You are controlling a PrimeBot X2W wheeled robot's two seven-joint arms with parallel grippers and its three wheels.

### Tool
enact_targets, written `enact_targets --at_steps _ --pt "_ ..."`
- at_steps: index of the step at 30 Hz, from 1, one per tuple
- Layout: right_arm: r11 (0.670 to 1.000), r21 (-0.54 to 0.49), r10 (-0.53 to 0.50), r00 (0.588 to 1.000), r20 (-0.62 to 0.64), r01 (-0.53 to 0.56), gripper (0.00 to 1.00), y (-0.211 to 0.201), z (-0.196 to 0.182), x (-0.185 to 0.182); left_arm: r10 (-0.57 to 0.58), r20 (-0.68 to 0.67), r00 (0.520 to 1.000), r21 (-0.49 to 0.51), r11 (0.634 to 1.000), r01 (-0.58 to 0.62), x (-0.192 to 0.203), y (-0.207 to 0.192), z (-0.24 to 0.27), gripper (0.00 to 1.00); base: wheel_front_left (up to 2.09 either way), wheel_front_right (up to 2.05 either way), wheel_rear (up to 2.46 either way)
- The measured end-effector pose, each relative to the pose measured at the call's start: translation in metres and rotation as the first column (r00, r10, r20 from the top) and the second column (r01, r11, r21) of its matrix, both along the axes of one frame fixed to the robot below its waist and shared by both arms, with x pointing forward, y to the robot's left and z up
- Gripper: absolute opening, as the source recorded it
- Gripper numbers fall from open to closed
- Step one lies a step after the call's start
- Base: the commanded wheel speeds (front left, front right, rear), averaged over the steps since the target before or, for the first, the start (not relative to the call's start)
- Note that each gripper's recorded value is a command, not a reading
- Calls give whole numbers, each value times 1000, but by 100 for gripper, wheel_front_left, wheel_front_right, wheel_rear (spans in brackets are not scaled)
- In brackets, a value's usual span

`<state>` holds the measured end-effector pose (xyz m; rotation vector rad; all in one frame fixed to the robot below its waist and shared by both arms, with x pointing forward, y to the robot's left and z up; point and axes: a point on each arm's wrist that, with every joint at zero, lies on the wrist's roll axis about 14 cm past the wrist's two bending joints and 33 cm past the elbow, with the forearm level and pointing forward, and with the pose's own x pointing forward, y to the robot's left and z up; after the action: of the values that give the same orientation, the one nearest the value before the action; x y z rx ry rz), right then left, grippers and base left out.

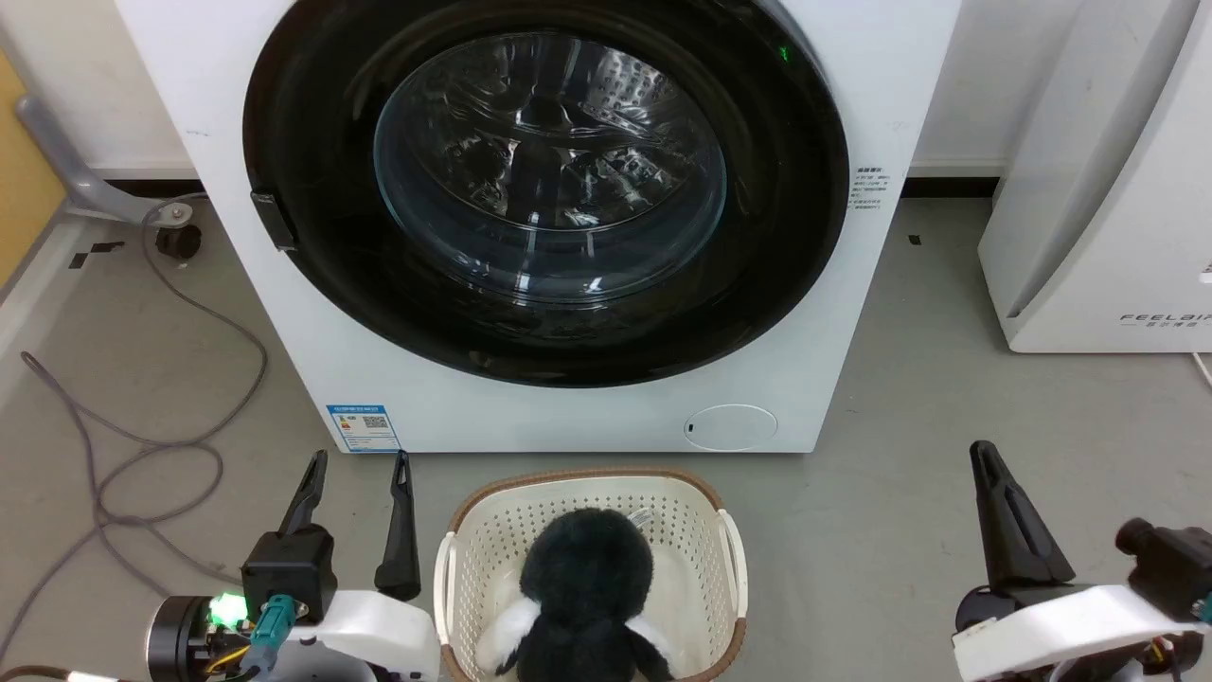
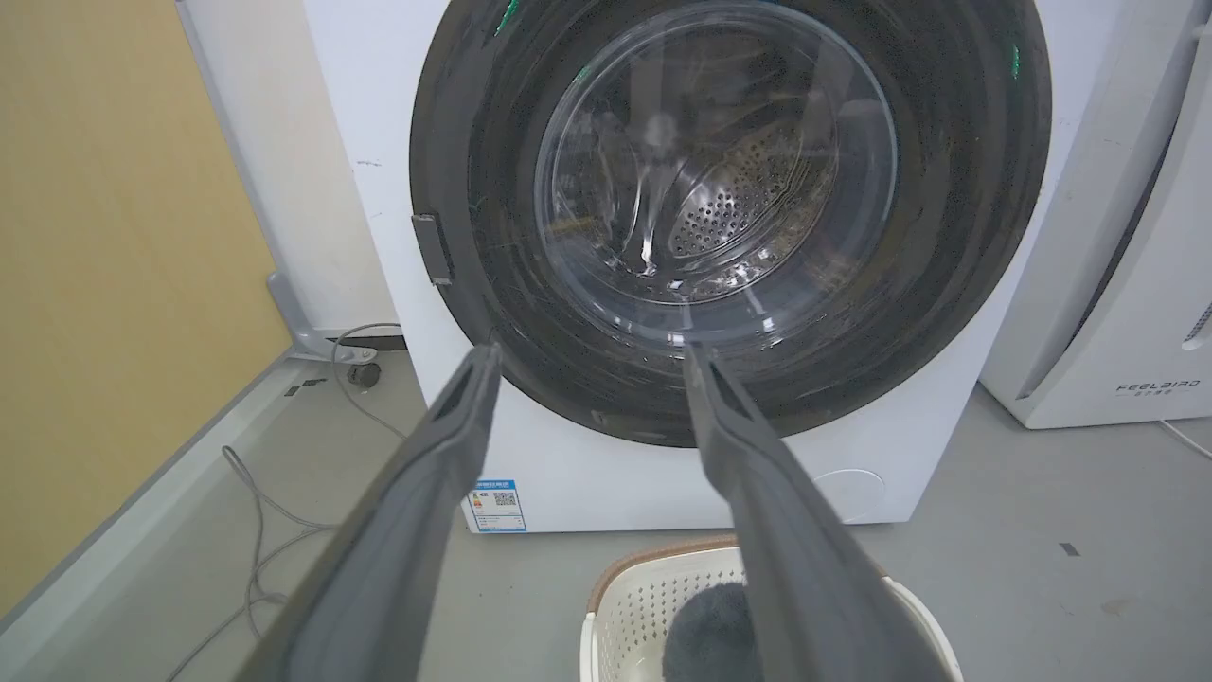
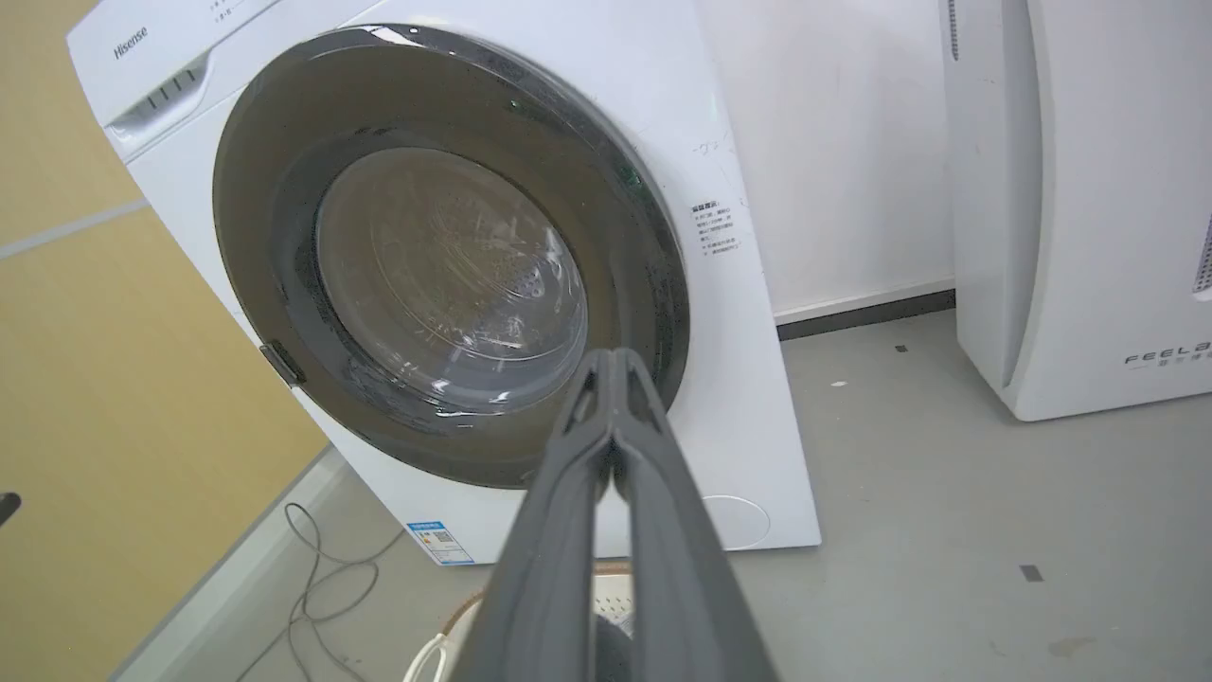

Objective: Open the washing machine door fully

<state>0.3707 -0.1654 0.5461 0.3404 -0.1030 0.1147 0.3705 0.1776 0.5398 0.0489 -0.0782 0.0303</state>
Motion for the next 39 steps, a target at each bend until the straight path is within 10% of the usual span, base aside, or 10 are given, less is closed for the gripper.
enact_targets --at_steps 18,39 --pt "855 517 -32 999 -20 38 0 -28 2 19 12 24 1000 3 1000 -12 2 0 0 100 0 0 0" --pt "745 665 8 997 -82 48 0 -56 -3 128 44 44 998 16 999 -45 41 7 -4 100 0 0 0"
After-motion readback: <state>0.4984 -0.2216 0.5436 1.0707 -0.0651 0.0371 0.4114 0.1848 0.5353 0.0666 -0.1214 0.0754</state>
